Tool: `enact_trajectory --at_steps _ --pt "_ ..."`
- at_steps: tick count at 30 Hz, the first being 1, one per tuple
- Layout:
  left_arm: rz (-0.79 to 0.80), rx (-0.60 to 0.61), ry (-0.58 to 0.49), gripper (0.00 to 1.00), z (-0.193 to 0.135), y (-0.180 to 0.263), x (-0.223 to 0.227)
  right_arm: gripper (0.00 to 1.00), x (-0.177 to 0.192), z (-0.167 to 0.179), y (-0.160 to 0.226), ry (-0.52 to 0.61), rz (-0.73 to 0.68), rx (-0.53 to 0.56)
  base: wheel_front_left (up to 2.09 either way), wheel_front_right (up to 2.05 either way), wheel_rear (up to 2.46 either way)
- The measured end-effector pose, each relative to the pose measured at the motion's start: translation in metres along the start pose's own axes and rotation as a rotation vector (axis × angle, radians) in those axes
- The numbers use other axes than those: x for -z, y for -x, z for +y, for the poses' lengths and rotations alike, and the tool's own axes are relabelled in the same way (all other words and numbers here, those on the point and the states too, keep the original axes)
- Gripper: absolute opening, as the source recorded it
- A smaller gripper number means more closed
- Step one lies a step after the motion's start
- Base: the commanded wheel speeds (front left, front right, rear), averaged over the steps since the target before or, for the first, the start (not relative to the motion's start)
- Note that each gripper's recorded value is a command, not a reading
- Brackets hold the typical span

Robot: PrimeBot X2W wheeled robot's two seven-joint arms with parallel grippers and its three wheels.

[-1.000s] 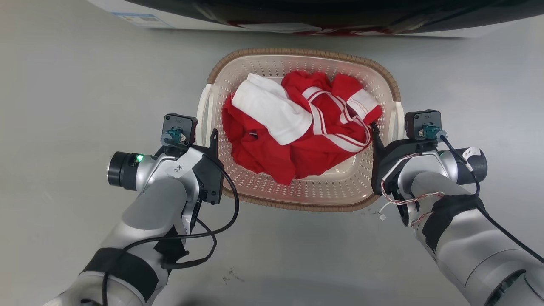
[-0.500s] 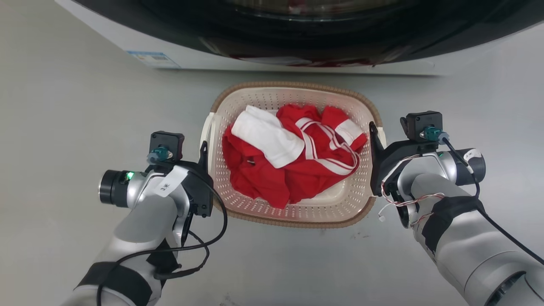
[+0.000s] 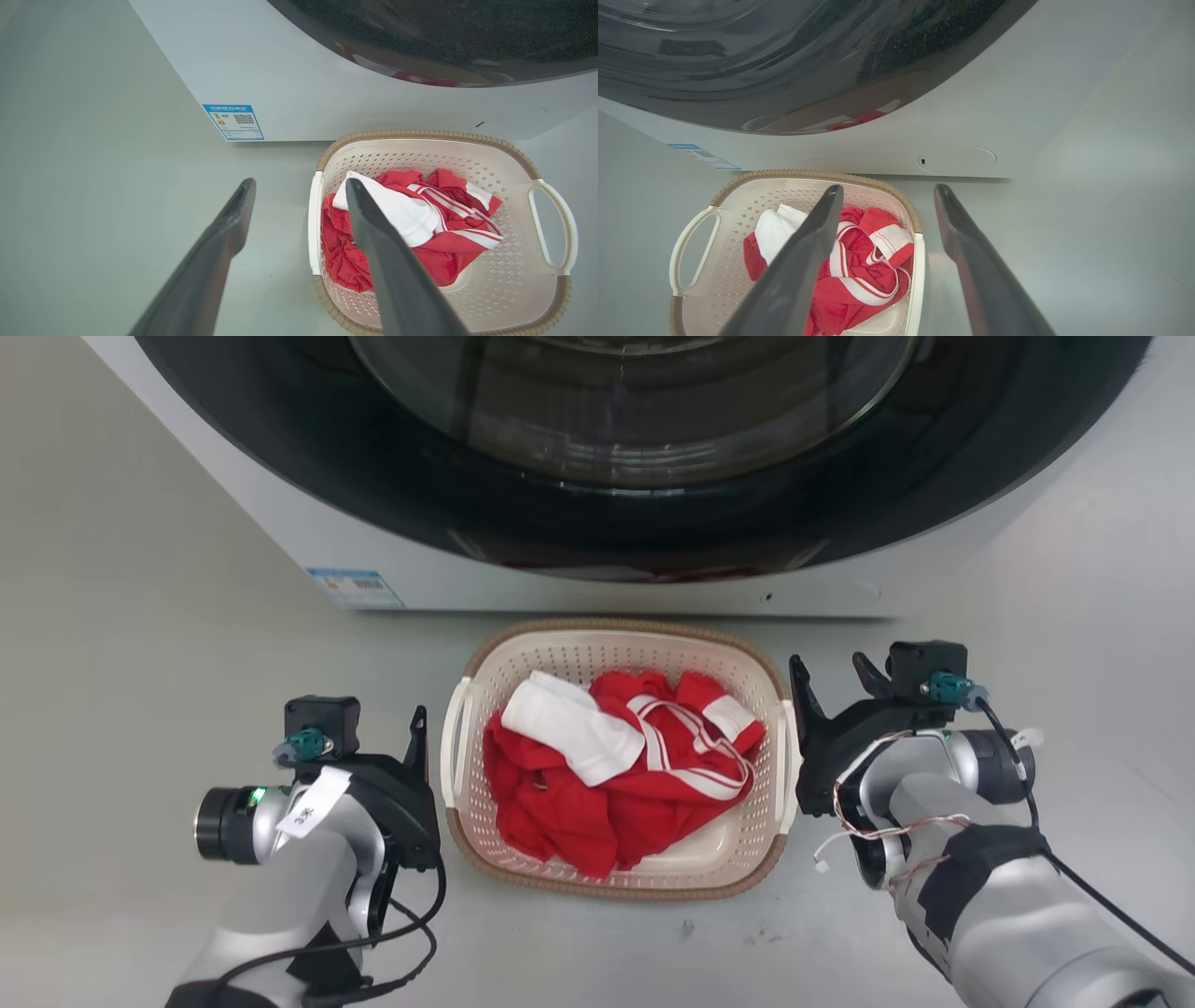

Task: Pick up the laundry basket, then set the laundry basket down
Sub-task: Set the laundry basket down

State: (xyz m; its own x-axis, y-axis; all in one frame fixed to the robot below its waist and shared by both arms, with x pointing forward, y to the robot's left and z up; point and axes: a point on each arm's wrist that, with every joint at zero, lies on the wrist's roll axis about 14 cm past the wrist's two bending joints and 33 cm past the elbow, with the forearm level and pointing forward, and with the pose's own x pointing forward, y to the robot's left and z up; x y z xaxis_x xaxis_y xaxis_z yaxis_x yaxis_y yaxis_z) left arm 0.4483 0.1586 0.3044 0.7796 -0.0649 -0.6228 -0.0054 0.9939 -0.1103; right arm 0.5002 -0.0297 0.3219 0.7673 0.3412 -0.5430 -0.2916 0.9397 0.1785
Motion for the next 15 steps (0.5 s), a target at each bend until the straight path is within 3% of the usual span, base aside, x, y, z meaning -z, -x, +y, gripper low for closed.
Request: enact_trajectory --at_steps 15 --pt "-0.148 0.005 0.096 1.0 -0.004 0.066 -0.01 1.0 -0.025 0.012 0.077 -0.079 -0.16 -0.011 0.0 0.0 0.0"
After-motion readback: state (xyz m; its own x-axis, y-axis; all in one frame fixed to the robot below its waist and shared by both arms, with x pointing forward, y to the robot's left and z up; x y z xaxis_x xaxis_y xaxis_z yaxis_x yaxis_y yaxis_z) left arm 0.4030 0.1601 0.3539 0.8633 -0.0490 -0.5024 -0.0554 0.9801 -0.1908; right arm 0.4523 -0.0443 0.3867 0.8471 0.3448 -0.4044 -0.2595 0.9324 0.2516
